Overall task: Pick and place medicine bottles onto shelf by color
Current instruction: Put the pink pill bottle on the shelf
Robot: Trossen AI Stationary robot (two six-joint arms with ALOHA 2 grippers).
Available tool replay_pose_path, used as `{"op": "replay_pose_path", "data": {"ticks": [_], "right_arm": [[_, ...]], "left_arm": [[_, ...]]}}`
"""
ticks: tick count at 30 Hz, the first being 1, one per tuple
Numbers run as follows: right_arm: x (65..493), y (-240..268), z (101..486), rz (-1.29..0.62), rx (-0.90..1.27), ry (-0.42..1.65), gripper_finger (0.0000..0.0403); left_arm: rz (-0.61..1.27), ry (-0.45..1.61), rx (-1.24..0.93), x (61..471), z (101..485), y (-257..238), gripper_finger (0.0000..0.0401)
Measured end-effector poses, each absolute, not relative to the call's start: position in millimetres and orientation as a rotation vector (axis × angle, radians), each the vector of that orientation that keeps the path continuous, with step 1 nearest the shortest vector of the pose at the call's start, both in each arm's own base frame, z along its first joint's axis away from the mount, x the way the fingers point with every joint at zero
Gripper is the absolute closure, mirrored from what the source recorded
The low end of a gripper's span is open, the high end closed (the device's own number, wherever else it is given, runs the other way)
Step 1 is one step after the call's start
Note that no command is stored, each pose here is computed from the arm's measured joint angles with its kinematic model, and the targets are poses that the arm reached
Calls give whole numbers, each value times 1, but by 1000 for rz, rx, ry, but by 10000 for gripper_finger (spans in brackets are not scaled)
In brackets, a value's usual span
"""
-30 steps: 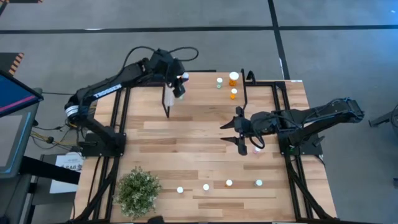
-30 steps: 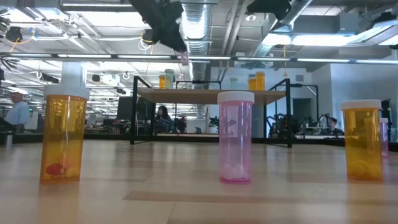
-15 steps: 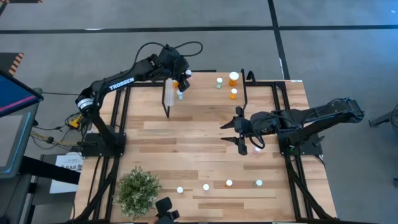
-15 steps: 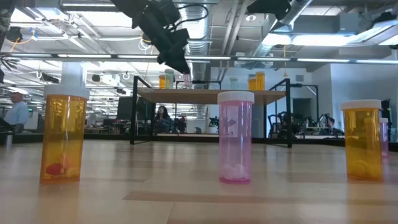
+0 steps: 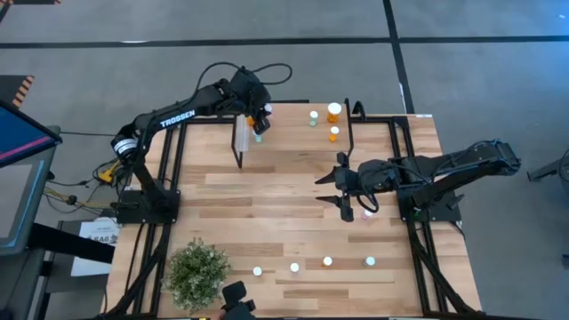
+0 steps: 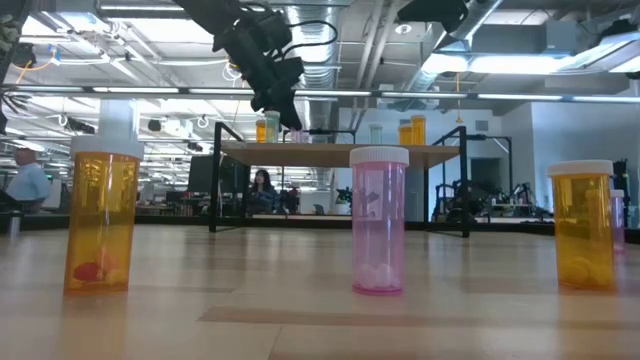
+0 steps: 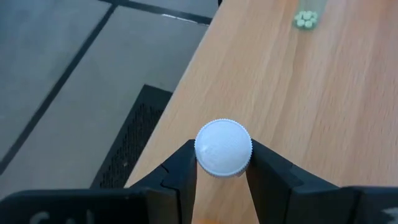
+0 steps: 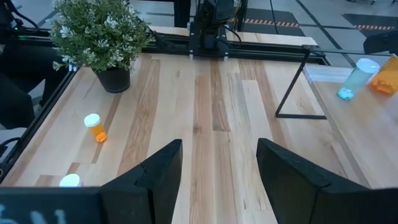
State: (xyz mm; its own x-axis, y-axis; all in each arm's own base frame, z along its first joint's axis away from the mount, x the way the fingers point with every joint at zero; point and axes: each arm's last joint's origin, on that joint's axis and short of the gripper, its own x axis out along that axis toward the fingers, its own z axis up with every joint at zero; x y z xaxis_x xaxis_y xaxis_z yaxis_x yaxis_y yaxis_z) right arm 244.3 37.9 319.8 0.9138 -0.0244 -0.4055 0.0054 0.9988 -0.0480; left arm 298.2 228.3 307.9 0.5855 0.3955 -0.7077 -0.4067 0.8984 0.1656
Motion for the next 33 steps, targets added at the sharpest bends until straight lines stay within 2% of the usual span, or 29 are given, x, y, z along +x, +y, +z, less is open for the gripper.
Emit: {"op": "replay_pose_path", "data": {"ticks": [23,33], "right_arm": [[244,38,320,-17,-31,418,175],[244,38,320,-17,-31,418,175]], "left_arm": [[472,849,-32,294,302,230,295],[471,851,-33,294,302,229,256]]}}
